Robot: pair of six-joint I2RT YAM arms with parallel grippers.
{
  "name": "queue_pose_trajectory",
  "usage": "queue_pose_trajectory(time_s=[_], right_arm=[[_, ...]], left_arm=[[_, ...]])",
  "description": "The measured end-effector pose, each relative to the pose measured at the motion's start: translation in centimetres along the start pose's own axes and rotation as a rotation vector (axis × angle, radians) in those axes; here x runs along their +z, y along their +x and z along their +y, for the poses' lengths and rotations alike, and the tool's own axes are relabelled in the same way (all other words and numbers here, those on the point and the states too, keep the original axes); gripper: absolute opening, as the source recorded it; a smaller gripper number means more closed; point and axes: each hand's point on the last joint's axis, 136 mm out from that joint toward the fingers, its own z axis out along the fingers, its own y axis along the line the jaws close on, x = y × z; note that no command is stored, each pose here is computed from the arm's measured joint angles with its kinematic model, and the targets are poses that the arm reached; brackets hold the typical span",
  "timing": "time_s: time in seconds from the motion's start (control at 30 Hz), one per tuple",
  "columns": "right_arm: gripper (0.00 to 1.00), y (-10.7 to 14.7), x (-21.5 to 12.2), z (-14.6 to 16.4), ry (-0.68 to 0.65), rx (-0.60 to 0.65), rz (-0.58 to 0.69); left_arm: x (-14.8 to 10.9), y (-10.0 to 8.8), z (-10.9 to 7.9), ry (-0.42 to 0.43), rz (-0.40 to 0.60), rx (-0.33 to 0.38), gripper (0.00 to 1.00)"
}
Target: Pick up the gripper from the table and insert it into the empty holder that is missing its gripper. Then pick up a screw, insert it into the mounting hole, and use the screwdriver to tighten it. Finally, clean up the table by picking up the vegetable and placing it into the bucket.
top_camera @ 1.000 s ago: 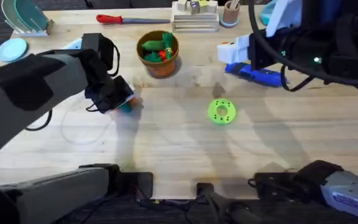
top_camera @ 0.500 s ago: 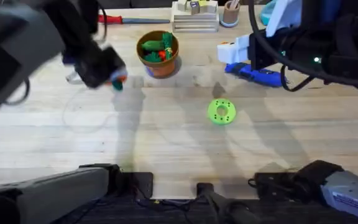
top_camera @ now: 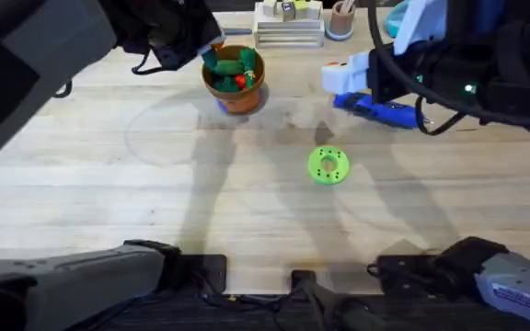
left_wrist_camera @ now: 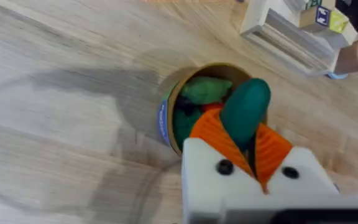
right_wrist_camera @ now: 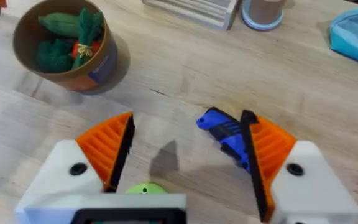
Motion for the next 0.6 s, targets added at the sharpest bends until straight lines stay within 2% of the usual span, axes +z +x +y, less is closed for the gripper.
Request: queue_pose_trajectory(time_s=[0.03, 0.07, 0.23, 0.27, 0.37, 0.47, 0.53, 0.57, 0.6], right_arm=[[0.992, 0.0, 0.0, 0.0, 0.000, 0.000, 0.000], [0.992, 0.0, 0.0, 0.0, 0.000, 0.000, 0.000], [0.991, 0.0, 0.0, 0.0, 0.000, 0.000, 0.000], [0.991, 0.0, 0.0, 0.0, 0.000, 0.000, 0.001], [0.991, 0.0, 0.0, 0.0, 0.000, 0.000, 0.000], [0.991, 0.0, 0.0, 0.1, -0.003, 0.000, 0.001], [0.991, 0.3, -0.2, 0.3, -0.018, -0.001, 0.018], [0.992, 0.7, -1.5, 0.8, -0.054, -0.004, 0.061], [0.991, 0.5, -2.1, 1.0, -0.065, -0.003, 0.065]], left_arm=[[0.2, 0.0, 0.0, -0.002, 0.003, 0.001, 0.058], [0.4, 0.1, 0.1, -0.004, 0.005, -0.002, 0.156], [1.2, 0.4, 0.2, -0.014, 0.024, -0.004, 0.904], [1.4, 0.4, 0.3, -0.017, 0.027, -0.007, 0.969], [1.5, 0.5, 0.3, -0.018, 0.029, -0.007, 0.992], [1.4, 0.4, 0.2, -0.014, 0.026, 0.029, 0.994], [1.2, 0.3, 0.1, -0.009, 0.021, 0.070, 0.993], [-0.1, 0.0, -0.3, 0.016, 0.000, 0.157, 0.994], [-0.8, -0.2, -0.6, 0.030, -0.016, 0.190, 0.994]])
